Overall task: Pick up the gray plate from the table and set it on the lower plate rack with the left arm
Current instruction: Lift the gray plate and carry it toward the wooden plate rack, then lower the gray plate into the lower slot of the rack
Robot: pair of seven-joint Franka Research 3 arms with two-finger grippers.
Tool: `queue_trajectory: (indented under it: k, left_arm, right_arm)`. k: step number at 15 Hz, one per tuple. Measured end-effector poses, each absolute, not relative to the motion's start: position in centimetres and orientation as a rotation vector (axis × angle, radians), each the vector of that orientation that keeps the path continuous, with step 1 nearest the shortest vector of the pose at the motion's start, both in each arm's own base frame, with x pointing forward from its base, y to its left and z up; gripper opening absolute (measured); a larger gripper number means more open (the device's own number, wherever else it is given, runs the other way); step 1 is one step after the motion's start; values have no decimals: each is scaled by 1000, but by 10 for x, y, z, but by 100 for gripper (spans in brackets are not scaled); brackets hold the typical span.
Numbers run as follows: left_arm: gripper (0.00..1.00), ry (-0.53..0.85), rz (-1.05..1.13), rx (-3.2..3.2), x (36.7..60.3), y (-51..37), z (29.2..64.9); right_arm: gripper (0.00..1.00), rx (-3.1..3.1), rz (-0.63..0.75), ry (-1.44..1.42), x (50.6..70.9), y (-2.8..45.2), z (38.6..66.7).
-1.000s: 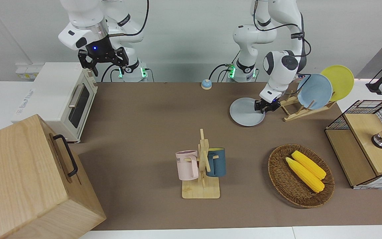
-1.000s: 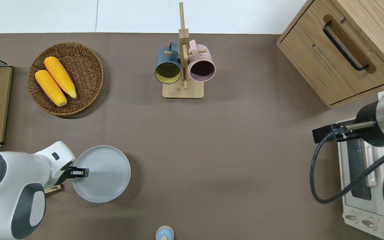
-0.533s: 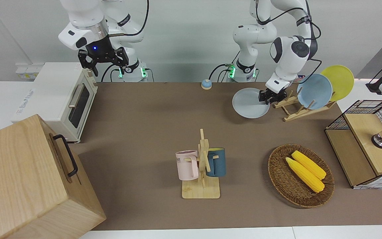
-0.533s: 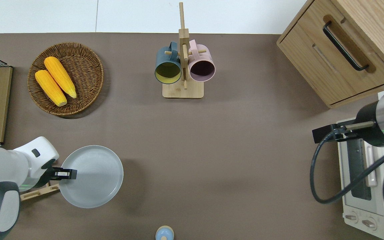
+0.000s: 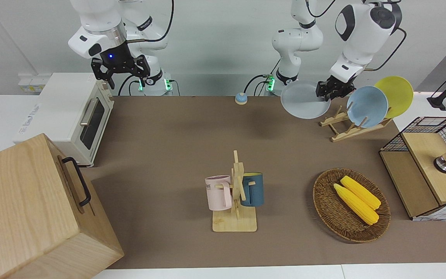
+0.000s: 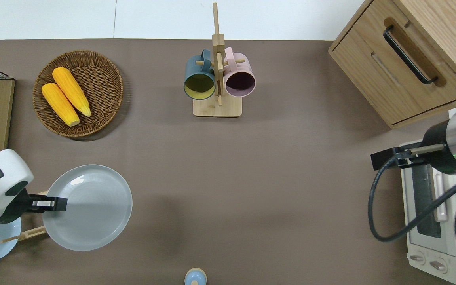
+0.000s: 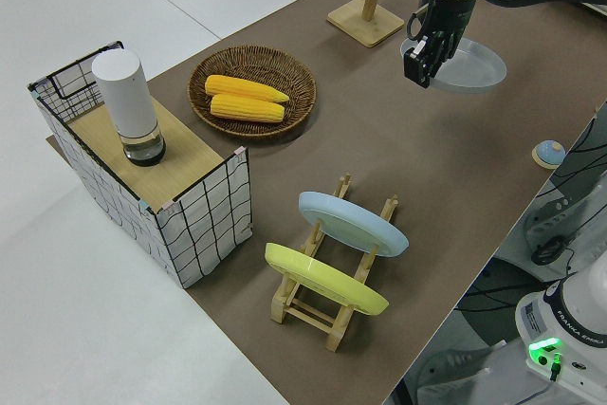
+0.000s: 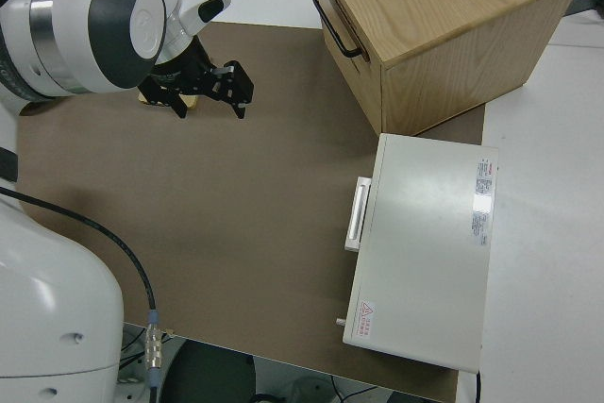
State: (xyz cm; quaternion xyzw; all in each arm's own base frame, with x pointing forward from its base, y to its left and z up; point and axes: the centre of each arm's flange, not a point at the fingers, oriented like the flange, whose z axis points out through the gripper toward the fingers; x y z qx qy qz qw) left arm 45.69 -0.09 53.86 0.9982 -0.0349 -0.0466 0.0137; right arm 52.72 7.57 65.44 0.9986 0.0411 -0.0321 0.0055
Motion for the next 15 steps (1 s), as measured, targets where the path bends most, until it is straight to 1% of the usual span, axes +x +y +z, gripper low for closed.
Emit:
queue_trajectory:
  k: [5, 12, 15]
  left_arm:
    - [10, -76, -142, 3105, 456, 11, 575]
    - [10, -82, -185, 3270, 449, 30, 608]
    - [10, -80, -200, 3388, 447, 38, 617]
  right_arm:
    - [99, 3126, -101, 129, 527, 76, 654]
    - [99, 3126, -101, 129, 527, 76, 654]
    - [99, 3126, -101, 129, 527, 76, 654]
